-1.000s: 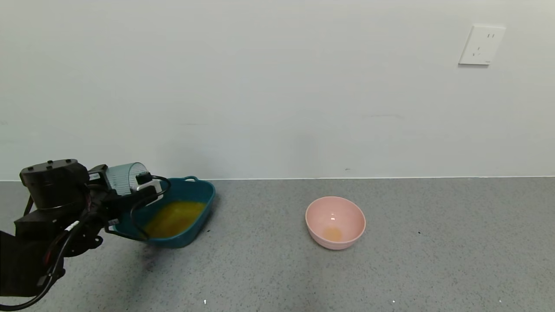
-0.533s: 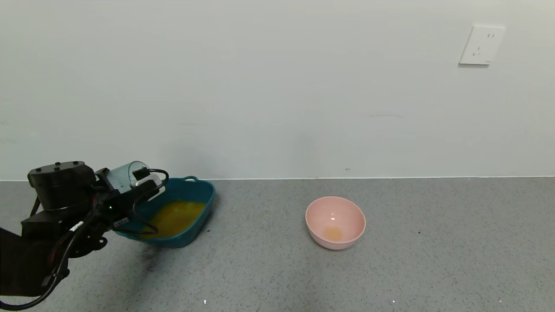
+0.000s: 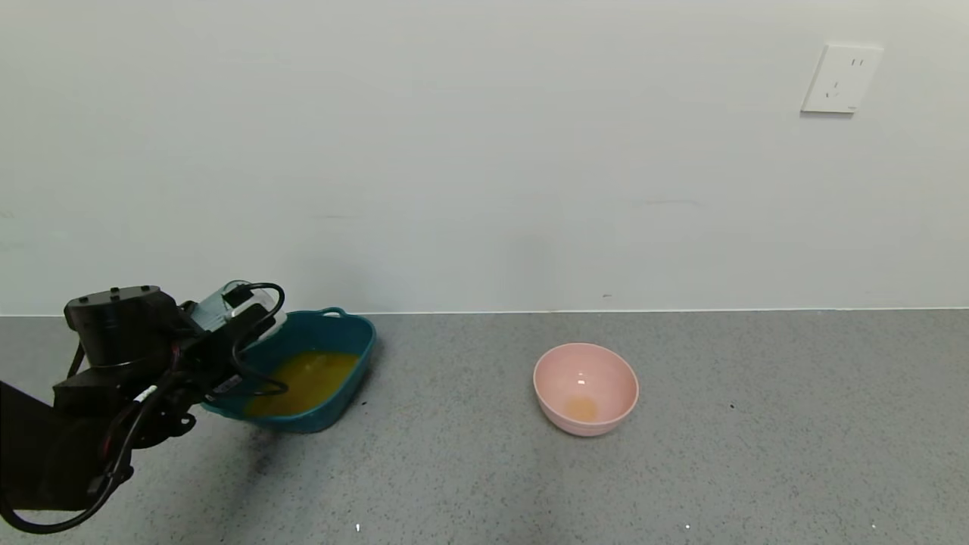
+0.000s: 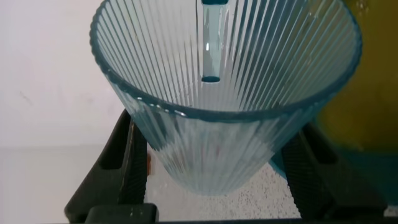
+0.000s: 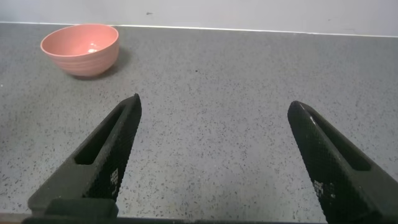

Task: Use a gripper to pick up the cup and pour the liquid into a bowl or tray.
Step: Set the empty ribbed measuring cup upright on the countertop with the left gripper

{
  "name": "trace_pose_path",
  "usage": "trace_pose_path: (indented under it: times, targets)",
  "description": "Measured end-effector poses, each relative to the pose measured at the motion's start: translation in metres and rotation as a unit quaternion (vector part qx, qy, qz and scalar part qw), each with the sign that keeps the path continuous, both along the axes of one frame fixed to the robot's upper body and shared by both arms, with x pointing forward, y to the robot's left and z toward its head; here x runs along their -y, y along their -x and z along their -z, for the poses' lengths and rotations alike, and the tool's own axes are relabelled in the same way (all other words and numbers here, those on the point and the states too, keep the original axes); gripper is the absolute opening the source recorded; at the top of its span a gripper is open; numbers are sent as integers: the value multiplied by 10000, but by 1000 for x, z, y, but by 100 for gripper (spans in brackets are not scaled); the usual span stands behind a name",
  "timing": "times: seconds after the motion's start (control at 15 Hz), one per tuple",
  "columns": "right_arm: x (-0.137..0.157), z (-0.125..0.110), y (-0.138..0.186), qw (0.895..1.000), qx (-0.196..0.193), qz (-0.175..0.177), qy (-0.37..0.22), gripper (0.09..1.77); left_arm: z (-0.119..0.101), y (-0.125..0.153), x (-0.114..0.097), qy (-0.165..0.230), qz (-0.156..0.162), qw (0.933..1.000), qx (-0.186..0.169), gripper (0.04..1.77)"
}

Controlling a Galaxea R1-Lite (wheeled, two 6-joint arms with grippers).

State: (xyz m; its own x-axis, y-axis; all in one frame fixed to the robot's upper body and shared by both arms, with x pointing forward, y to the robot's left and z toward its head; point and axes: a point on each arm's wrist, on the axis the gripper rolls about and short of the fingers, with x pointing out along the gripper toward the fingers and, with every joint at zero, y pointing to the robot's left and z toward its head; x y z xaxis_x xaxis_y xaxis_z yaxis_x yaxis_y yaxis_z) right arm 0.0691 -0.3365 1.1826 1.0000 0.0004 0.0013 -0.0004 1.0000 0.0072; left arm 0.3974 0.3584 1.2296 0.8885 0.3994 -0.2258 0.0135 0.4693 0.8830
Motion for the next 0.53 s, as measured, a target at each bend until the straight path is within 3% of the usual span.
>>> trace_pose_path:
  times: [0.33,0.53]
  targets:
    - [0,0,0,10000,0,-2,0,171,-15,-12,-3,539,7,9970,556,125]
    - [0,0,0,10000,0,0,0,171,-20,-16,-3,1047,50,9908,861,125]
